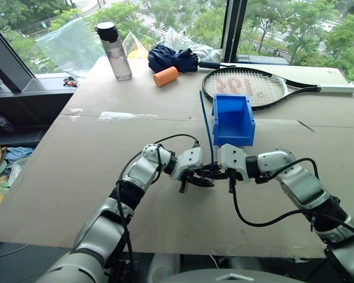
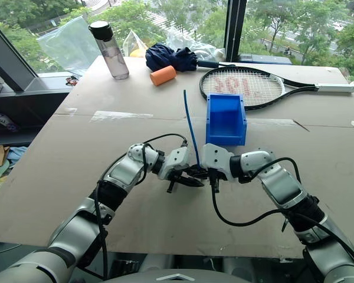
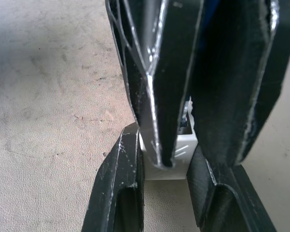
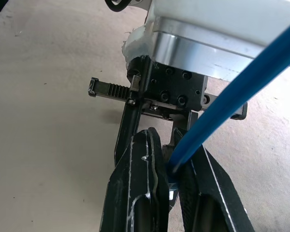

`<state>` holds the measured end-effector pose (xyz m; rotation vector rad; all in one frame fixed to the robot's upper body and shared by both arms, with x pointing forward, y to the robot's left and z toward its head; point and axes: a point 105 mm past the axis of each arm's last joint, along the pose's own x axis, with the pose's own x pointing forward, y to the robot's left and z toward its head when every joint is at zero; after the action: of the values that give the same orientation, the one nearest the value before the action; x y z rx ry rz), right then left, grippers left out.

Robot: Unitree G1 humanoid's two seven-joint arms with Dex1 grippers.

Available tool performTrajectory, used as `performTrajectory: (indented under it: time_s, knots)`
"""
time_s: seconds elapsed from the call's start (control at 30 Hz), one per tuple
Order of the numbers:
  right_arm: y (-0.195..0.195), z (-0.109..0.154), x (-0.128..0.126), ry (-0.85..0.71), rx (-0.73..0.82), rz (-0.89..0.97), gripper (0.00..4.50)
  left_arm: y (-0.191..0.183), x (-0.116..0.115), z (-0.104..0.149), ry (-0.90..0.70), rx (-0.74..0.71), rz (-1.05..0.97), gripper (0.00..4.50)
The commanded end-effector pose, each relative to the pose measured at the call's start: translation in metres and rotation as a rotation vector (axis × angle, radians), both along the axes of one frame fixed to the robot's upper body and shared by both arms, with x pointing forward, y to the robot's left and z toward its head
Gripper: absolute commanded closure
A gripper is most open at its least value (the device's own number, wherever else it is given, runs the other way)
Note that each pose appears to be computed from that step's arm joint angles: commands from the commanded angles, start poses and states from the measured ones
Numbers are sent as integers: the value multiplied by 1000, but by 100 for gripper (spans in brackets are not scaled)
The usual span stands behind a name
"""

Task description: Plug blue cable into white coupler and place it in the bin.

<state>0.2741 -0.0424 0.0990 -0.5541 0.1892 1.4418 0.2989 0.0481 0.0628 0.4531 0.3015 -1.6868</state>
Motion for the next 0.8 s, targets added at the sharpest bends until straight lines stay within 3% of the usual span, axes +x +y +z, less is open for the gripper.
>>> performTrajectory:
  time_s: [0.03,0.13,0.17,0.2,0.3,0.37,0.5,0.6,0.73,0.77,0.8]
  knots:
    - [-29,-72,-14,214,-223,-70,450,-16,-5,22,-75,-76,-73,393]
    - [-24,-55,-8,196,-110,-117,450,-14,-3,24,-48,-103,-28,393]
    - [-22,-43,-3,176,-37,-149,450,-11,-3,26,-48,-114,-13,292]
    - [-20,-27,4,141,57,-202,450,-6,-2,29,-41,-140,36,292]
    - [-23,18,18,110,303,-355,450,11,-4,40,-25,-195,173,191]
    - [-29,41,17,124,396,-393,450,23,-11,49,-12,-235,248,98]
    - [-46,81,31,165,525,-502,450,49,-24,69,-22,-303,425,98]
    - [-64,102,67,179,569,-643,450,59,-31,79,-51,-336,538,98]
    - [-81,102,118,251,558,-842,450,61,-35,88,-78,-360,606,98]
    - [-82,100,125,258,549,-850,383,61,-34,89,-83,-363,615,91]
    - [-84,99,133,270,561,-875,365,60,-33,90,-88,-367,622,91]
